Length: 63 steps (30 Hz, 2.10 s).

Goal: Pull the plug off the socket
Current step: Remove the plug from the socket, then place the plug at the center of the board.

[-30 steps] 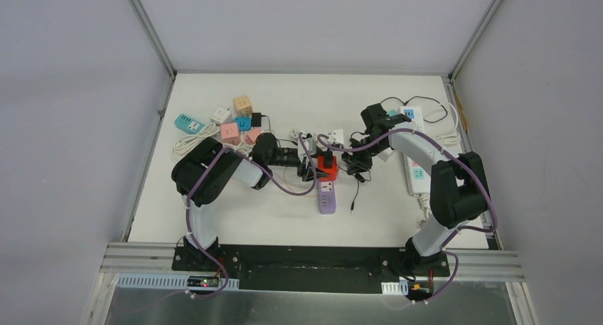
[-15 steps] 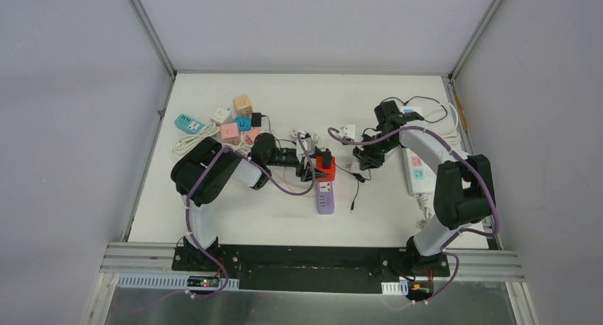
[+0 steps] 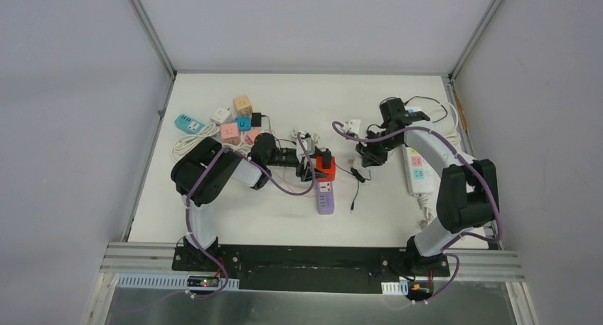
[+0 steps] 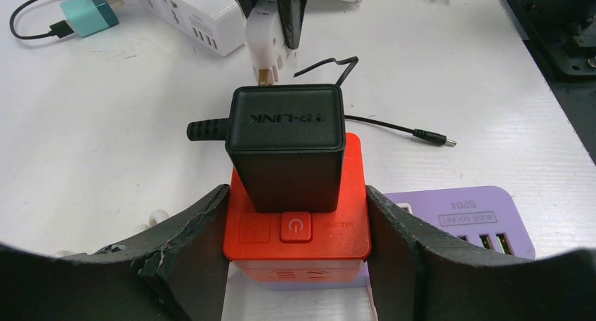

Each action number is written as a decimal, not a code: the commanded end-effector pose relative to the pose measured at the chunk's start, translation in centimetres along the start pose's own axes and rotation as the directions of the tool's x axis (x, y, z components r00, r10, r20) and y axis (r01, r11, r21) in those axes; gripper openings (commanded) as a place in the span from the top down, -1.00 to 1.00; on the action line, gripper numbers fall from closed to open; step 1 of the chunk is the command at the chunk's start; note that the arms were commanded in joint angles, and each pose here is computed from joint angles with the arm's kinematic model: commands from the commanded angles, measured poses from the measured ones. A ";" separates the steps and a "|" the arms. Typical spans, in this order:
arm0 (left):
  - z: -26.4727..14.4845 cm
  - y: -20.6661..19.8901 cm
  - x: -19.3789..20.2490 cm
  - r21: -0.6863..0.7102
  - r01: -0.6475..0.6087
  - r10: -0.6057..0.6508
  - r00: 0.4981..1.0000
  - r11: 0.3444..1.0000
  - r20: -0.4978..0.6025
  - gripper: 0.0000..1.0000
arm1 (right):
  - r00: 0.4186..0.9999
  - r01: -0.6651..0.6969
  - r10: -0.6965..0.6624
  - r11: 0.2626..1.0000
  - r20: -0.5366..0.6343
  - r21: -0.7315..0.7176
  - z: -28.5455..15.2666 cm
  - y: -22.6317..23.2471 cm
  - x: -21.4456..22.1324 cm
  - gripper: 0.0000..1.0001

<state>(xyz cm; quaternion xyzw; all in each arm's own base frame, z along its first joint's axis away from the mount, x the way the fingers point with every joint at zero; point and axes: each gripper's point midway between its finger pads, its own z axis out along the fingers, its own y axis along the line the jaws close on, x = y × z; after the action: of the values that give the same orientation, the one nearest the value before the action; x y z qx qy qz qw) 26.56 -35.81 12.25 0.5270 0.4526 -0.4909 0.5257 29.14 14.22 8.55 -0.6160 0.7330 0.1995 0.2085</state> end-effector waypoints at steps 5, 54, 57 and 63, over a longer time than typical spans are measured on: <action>-0.3 -0.3 -0.9 0.027 -0.052 0.052 0.998 0.998 0.019 1.00 | 0.997 -0.013 0.006 0.997 0.083 0.082 -2.3 -1.3 -2.0 1.00; -0.3 -0.2 -0.8 0.020 -0.053 0.053 0.998 0.998 0.018 1.00 | 0.580 -0.812 0.706 0.463 0.406 0.355 -2.3 -14.2 3.0 0.48; -0.3 -0.3 -0.8 0.020 -0.052 0.052 0.998 0.998 0.018 1.00 | 0.583 -0.810 0.704 0.461 0.405 0.363 -2.4 -14.4 3.0 0.44; -0.3 -0.3 -1.0 0.022 -0.056 0.056 0.998 0.998 0.020 1.00 | 0.590 -0.802 0.708 0.456 0.388 0.387 -2.5 -14.4 3.2 0.34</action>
<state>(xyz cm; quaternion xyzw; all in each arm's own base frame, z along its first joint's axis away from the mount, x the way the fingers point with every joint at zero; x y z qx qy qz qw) 26.56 -35.80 12.24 0.5269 0.4527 -0.4908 0.5258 41.10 8.15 6.58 -0.1231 0.9381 0.1340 0.2947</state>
